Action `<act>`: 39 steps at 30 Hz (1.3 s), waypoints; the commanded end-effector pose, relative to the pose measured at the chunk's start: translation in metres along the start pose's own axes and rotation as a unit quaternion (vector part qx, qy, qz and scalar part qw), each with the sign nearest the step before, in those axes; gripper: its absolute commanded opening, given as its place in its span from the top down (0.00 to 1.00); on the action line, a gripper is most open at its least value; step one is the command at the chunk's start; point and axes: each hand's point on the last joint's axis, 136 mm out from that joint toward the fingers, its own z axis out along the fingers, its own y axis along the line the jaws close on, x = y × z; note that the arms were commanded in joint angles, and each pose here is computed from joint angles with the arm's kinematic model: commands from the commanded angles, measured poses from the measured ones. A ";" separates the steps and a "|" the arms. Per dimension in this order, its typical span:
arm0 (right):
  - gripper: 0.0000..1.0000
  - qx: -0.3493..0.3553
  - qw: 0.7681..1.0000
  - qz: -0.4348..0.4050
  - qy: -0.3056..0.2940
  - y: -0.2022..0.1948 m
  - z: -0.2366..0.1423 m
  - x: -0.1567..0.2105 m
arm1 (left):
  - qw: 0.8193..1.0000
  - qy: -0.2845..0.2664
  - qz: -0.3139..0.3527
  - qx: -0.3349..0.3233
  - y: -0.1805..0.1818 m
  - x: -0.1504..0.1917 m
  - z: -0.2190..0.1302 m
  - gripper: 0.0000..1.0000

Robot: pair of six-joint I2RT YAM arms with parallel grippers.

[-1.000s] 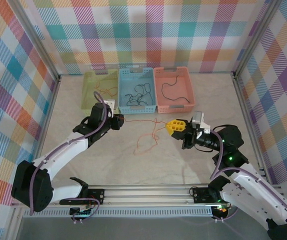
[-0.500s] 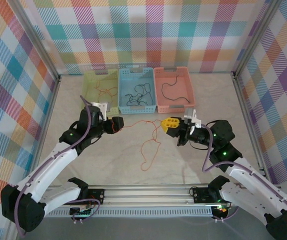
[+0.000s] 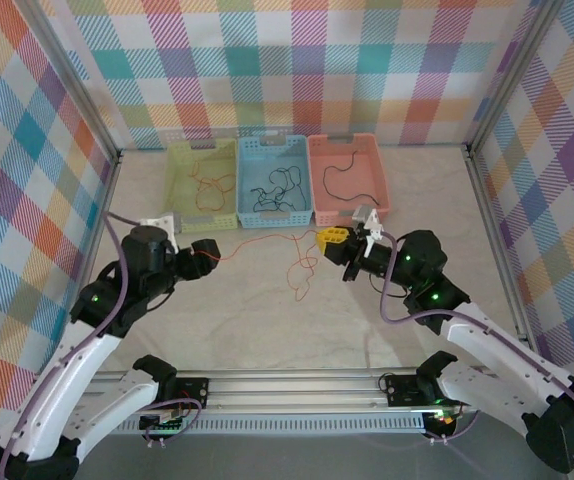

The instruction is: Untangle the cables

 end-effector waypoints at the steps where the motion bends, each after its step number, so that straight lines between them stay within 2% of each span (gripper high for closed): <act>1: 1.00 0.024 1.000 0.009 -0.012 -0.008 0.001 -0.012 | 0.999 0.010 -0.018 0.039 -0.009 0.006 -0.020 0.27; 5: 1.00 0.036 0.999 0.015 -0.004 -0.014 0.004 -0.007 | 0.998 0.005 -0.026 0.056 -0.013 0.007 -0.033 0.29; 7: 1.00 0.044 0.999 0.015 -0.004 -0.018 0.005 -0.006 | 0.999 -0.007 -0.026 0.029 -0.002 0.005 -0.038 0.29; 9: 1.00 0.057 0.998 0.015 -0.001 -0.023 0.005 -0.004 | 0.997 -0.033 -0.030 -0.055 0.028 -0.001 -0.042 0.29; 11: 1.00 0.069 0.997 0.017 0.002 -0.027 0.005 -0.002 | 0.993 -0.048 -0.034 -0.105 0.047 -0.004 -0.046 0.27; 19: 1.00 0.105 0.994 0.028 0.015 -0.042 0.007 0.006 | 0.987 -0.088 -0.052 -0.128 0.058 -0.011 -0.049 0.25; 22: 1.00 0.123 0.992 0.028 0.018 -0.049 0.006 0.008 | 0.990 -0.077 -0.054 -0.103 0.050 -0.008 -0.045 0.24; 27: 1.00 0.159 0.987 0.024 0.027 -0.061 0.003 0.013 | 0.999 -0.035 -0.033 -0.025 0.020 0.002 -0.032 0.25; 30: 1.00 0.194 0.980 0.023 0.033 -0.073 -0.001 0.016 | 1.000 0.013 -0.015 0.023 0.000 0.014 -0.023 0.25; 35: 1.00 0.309 0.946 0.084 0.053 -0.127 -0.029 0.036 | 0.988 0.122 -0.003 0.094 -0.026 0.050 0.005 0.27; 39: 1.00 0.356 0.926 0.117 0.050 -0.150 -0.049 0.046 | 0.983 0.140 -0.005 0.121 -0.032 0.061 0.007 0.23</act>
